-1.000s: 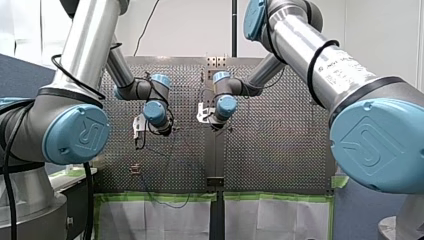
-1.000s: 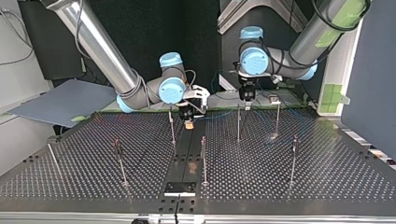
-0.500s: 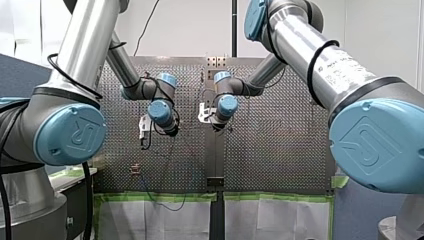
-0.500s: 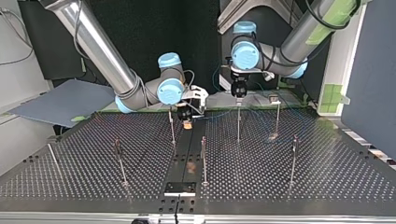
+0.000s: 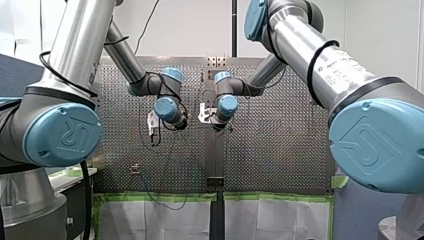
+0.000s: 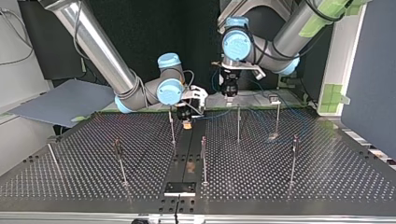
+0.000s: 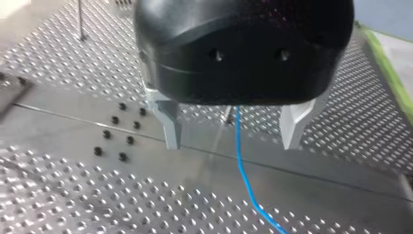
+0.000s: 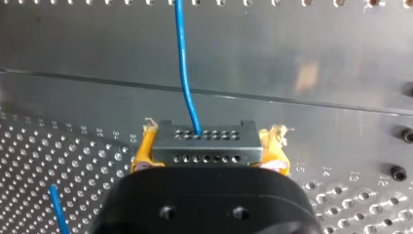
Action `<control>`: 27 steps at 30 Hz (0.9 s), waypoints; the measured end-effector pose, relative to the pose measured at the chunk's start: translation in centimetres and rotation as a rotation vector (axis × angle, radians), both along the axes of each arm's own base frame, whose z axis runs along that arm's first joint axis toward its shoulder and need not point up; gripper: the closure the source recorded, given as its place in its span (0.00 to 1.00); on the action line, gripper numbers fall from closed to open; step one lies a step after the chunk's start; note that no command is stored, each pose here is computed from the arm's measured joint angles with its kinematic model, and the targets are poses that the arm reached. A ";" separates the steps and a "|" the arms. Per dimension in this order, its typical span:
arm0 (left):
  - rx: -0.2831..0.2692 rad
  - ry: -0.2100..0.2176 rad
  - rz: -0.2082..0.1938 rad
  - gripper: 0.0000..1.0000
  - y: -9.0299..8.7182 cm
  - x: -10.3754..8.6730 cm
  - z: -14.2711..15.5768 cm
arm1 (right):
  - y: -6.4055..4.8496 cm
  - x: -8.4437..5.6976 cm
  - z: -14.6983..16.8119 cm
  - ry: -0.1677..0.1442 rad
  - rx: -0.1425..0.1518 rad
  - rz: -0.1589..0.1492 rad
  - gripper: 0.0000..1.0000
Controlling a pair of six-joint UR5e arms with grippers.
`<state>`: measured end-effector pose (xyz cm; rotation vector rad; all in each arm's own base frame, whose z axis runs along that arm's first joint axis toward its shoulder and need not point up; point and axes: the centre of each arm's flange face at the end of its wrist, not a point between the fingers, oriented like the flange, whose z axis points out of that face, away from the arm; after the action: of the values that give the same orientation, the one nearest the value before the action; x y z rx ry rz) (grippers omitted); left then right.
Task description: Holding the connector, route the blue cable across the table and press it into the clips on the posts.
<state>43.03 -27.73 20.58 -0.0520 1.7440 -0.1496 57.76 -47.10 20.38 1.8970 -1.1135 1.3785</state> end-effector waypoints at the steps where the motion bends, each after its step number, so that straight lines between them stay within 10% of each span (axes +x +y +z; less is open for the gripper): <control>1: -0.004 -0.005 0.004 0.00 -0.1 0.0 0.0 | 0.0 0.0 0.0 0.000 0.000 -0.001 1.00; 27: -0.083 -0.029 0.018 0.00 -1.9 5.0 -3.0 | -0.6 -0.2 0.6 -0.008 -0.005 -0.004 1.00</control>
<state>48.01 -29.68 17.59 -0.1253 1.7077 -0.2083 57.54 -47.67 20.95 1.8859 -1.1167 1.3868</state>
